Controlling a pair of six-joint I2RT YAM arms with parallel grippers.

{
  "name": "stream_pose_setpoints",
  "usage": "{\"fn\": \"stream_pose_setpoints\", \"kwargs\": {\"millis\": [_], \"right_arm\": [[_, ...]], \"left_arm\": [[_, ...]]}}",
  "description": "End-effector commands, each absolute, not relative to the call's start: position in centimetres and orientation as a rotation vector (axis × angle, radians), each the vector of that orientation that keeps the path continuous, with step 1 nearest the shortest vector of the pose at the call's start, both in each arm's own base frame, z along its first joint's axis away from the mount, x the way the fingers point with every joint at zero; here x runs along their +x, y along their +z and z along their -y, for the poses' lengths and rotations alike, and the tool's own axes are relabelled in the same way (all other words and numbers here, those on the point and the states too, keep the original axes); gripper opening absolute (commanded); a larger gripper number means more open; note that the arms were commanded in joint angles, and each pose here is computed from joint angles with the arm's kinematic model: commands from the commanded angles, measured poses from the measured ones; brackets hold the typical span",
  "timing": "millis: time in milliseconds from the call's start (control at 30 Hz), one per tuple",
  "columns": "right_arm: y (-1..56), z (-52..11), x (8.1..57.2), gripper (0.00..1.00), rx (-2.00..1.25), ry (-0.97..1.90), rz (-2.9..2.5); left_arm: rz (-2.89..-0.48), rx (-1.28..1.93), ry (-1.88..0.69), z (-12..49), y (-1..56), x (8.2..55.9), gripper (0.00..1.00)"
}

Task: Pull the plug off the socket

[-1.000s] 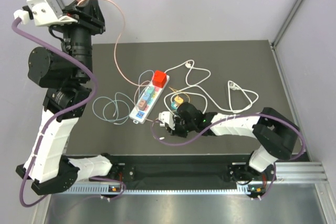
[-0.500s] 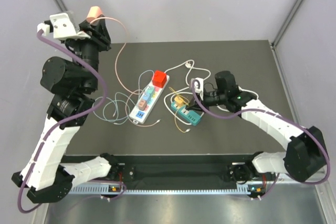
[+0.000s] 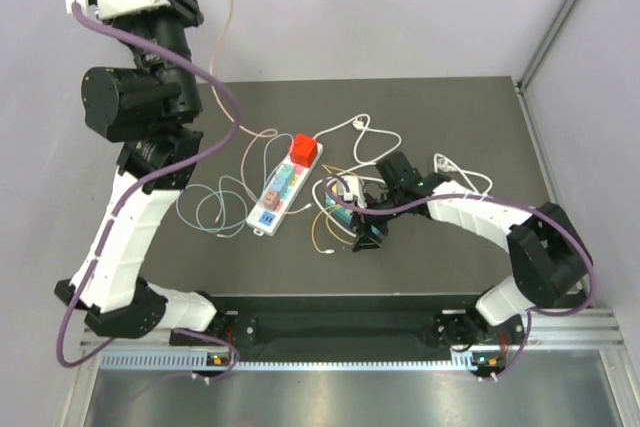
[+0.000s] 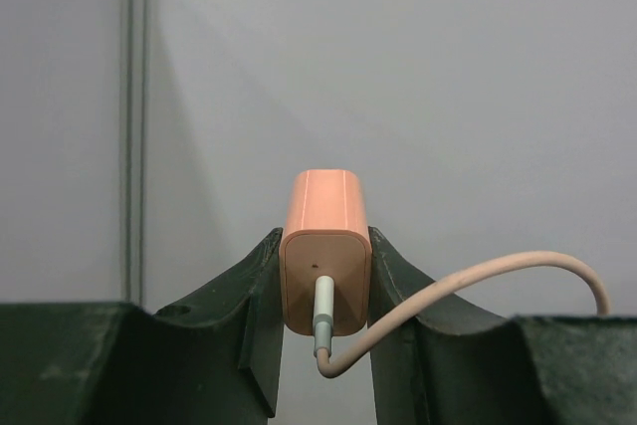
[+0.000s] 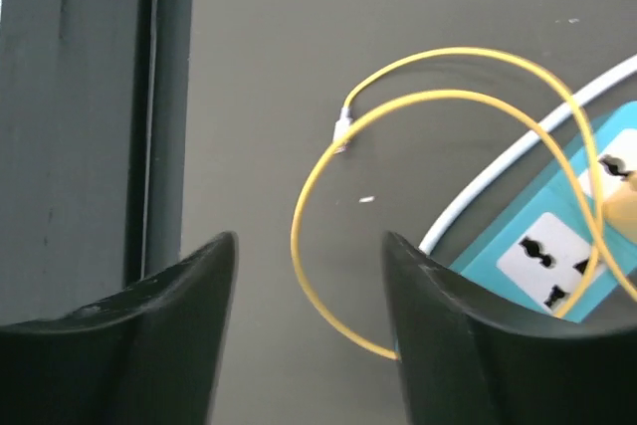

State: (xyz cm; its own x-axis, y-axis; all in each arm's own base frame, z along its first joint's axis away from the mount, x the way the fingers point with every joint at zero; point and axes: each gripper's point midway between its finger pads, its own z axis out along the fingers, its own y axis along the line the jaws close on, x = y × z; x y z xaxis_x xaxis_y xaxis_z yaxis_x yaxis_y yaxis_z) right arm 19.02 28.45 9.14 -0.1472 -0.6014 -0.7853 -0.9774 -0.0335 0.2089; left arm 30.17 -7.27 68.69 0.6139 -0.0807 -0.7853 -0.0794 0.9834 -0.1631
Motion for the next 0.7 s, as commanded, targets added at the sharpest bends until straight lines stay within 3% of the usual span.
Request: {"fn": "stream_pose_setpoints", "kwargs": {"millis": [0, 67, 233, 333, 667], "right_arm": [[12.4, -29.1, 21.0, 0.68, -1.684, 0.943, -1.650], [13.0, -28.4, 21.4, 0.82, -1.675, 0.914, -1.628], [14.6, -27.0, 21.6, 0.96, -1.640, 0.870, -1.575], [15.1, -26.3, 22.2, 1.00, -1.624, 0.853, -1.577], [18.0, -23.8, 22.4, 1.00, -1.560, 0.889, -1.492]], "left_arm": [[-0.729, -0.297, 0.151, 3.7, 73.0, 27.9, 0.00], [-0.696, -0.320, 0.161, 3.5, 74.1, 28.2, 0.00], [-0.553, -0.407, 0.092, 2.2, 76.8, 27.7, 0.00], [-0.468, -0.438, 0.106, 1.1, 77.4, 27.5, 0.00], [-0.314, -0.524, 0.216, -6.3, 74.5, 34.2, 0.00]]}}
